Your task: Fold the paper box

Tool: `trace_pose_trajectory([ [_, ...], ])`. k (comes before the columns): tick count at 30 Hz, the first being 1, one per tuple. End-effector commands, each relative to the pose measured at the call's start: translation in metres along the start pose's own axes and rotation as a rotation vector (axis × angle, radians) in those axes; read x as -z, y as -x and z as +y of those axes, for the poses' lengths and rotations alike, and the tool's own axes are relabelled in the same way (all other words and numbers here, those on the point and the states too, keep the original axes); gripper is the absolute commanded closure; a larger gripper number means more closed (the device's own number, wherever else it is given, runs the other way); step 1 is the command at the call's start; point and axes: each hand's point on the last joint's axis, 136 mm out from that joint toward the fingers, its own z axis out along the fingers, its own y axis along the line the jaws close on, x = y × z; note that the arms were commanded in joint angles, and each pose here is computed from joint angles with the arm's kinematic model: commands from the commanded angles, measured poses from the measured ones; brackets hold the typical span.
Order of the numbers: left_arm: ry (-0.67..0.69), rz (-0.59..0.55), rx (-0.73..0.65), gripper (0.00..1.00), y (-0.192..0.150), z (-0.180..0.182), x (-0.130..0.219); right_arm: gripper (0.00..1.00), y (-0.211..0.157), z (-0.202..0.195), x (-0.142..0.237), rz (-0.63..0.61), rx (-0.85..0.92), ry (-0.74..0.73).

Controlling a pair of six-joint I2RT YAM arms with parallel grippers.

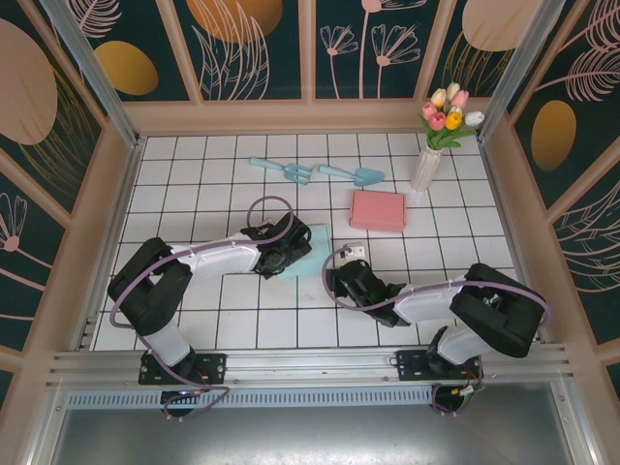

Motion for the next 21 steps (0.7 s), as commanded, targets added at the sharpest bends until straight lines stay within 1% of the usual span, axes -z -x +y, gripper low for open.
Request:
trace_pose_trajectory([
  [1, 0.094, 0.036, -0.023, 0.08, -0.011, 0.025, -0.011, 0.64, 0.013, 0.01, -0.007, -0.029, -0.028, 0.039],
  [4, 0.095, 0.043, -0.025, 0.08, -0.013, 0.025, -0.013, 0.64, 0.014, 0.012, -0.016, -0.017, -0.04, 0.059],
  [11, 0.092, 0.05, -0.03, 0.08, -0.014, 0.025, -0.014, 0.64, 0.019, 0.017, -0.029, -0.018, -0.032, 0.056],
  [17, 0.082, 0.045, -0.034, 0.08, -0.013, 0.025, -0.011, 0.63, 0.022, 0.007, -0.027, -0.026, -0.041, 0.017],
  [21, 0.079, 0.04, -0.037, 0.08, -0.012, 0.026, -0.01, 0.61, 0.022, -0.002, -0.02, -0.03, -0.051, 0.001],
])
